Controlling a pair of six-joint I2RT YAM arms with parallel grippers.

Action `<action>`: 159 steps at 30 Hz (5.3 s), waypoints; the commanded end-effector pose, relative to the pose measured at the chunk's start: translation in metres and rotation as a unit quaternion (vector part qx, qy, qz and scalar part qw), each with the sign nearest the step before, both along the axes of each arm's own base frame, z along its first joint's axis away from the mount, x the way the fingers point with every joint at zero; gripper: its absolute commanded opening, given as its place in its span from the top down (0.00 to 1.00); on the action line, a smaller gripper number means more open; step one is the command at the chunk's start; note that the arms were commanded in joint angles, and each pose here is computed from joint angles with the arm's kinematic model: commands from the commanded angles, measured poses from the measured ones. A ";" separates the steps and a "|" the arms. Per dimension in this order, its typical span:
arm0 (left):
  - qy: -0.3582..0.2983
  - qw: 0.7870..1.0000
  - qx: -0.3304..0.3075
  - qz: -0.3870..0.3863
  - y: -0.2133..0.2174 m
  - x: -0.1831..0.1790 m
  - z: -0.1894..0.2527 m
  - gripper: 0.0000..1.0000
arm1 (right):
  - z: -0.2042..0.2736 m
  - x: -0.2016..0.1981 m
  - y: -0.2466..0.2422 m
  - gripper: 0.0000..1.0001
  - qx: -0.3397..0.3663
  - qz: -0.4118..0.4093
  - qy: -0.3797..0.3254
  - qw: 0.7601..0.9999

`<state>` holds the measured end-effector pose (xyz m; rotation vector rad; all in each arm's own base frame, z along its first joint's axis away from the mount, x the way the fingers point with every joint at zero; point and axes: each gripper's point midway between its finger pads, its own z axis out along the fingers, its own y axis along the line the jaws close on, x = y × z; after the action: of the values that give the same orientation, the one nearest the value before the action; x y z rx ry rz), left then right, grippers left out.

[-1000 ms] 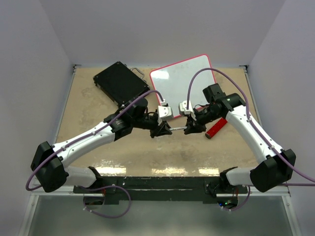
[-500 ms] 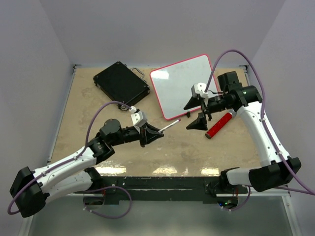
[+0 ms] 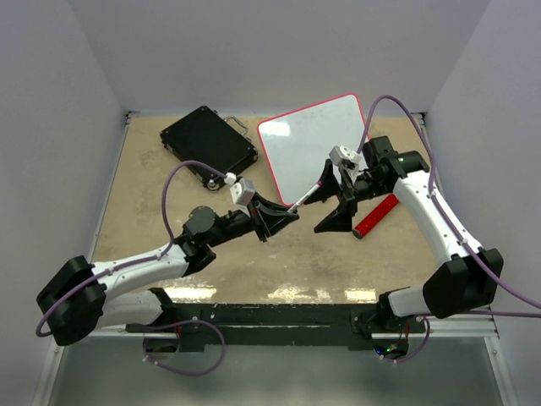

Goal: Write a sentence on the whiteboard
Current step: Pass from the left arm to the right, then open the pen cap from the whiteboard marker, then place the pen cap at the center of the board.

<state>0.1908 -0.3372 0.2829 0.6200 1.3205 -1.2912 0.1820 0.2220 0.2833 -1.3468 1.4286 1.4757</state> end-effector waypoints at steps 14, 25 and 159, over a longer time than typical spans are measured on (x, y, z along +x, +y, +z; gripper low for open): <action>-0.039 0.997 -0.057 -0.025 -0.036 -0.006 0.037 1.00 | 0.036 0.001 0.007 0.37 0.068 0.019 0.055 0.996; -0.040 0.998 -0.044 -0.019 -0.038 -0.003 0.030 1.00 | 0.039 -0.002 0.006 0.50 0.067 0.021 0.058 0.996; 0.264 0.925 0.231 0.145 0.059 0.024 -0.217 1.00 | -0.012 0.086 -0.085 1.00 -0.039 -0.304 -0.088 0.948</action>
<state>0.1906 -0.2750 0.0652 0.4633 2.1017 -1.0126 0.2523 0.1528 0.2684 -0.9399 1.6555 1.0037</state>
